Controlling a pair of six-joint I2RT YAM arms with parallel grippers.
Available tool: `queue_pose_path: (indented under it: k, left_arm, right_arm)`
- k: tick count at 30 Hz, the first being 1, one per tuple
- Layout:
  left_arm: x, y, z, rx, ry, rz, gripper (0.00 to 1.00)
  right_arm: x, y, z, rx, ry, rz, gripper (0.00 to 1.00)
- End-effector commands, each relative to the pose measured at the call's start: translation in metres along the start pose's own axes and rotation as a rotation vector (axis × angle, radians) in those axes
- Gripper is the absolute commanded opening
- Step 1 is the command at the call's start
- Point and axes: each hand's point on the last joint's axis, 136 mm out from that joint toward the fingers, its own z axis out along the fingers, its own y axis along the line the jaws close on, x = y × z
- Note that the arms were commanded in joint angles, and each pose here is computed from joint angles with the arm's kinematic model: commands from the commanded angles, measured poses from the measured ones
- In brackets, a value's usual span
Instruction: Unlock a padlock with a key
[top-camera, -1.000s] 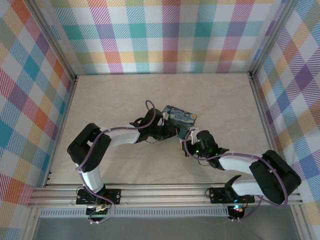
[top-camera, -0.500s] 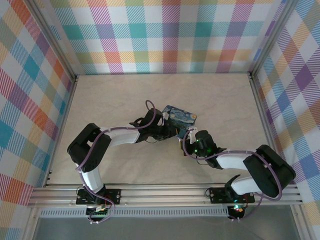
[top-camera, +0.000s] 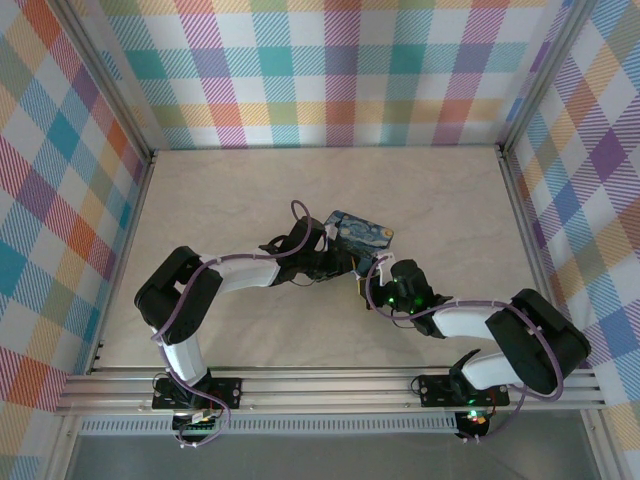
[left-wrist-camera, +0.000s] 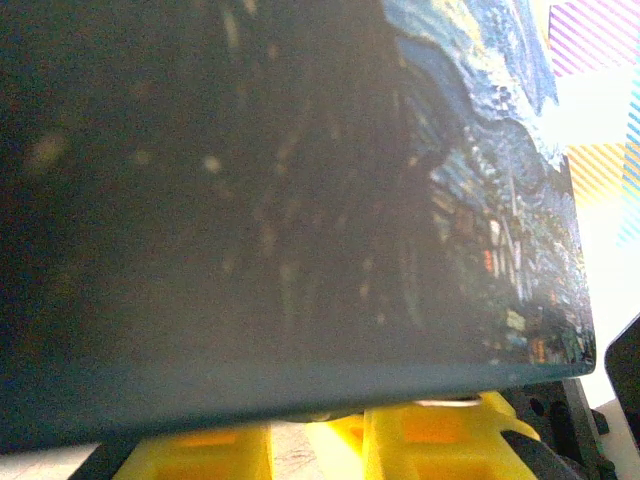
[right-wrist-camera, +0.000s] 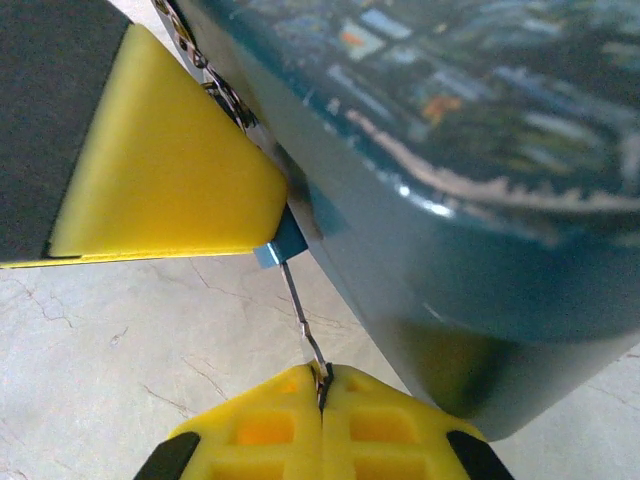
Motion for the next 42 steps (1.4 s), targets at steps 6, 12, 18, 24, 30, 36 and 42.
queue_pose_path:
  k: [6, 12, 18, 24, 30, 36, 42]
  left_arm:
    - [-0.006, -0.027, -0.011, 0.062, -0.008, 0.022, 0.22]
    - [-0.006, -0.027, -0.011, 0.063, -0.006, 0.023, 0.22]
    - [-0.006, -0.028, -0.011, 0.065, -0.007, 0.024, 0.22]
    - [-0.005, -0.028, -0.012, 0.066, -0.007, 0.026, 0.22]
    - [-0.005, -0.029, -0.013, 0.067, -0.008, 0.027, 0.22]
    - [-0.005, -0.028, -0.013, 0.067, -0.008, 0.025, 0.22]
    - [-0.004, -0.028, -0.013, 0.067, -0.007, 0.023, 0.22]
  right_arm:
    - [-0.012, 0.01, 0.003, -0.038, -0.031, -0.009, 0.0]
    - [-0.012, 0.01, 0.005, -0.039, -0.027, -0.017, 0.0]
    - [-0.021, 0.014, 0.007, -0.052, -0.058, -0.027, 0.0]
    - [-0.024, 0.015, 0.009, -0.054, -0.063, -0.031, 0.0]
    - [-0.024, 0.014, 0.01, -0.055, -0.065, -0.027, 0.0]
    - [-0.033, 0.019, 0.011, -0.07, -0.092, -0.019, 0.0]
    - [-0.04, 0.021, 0.013, -0.075, -0.11, -0.026, 0.0]
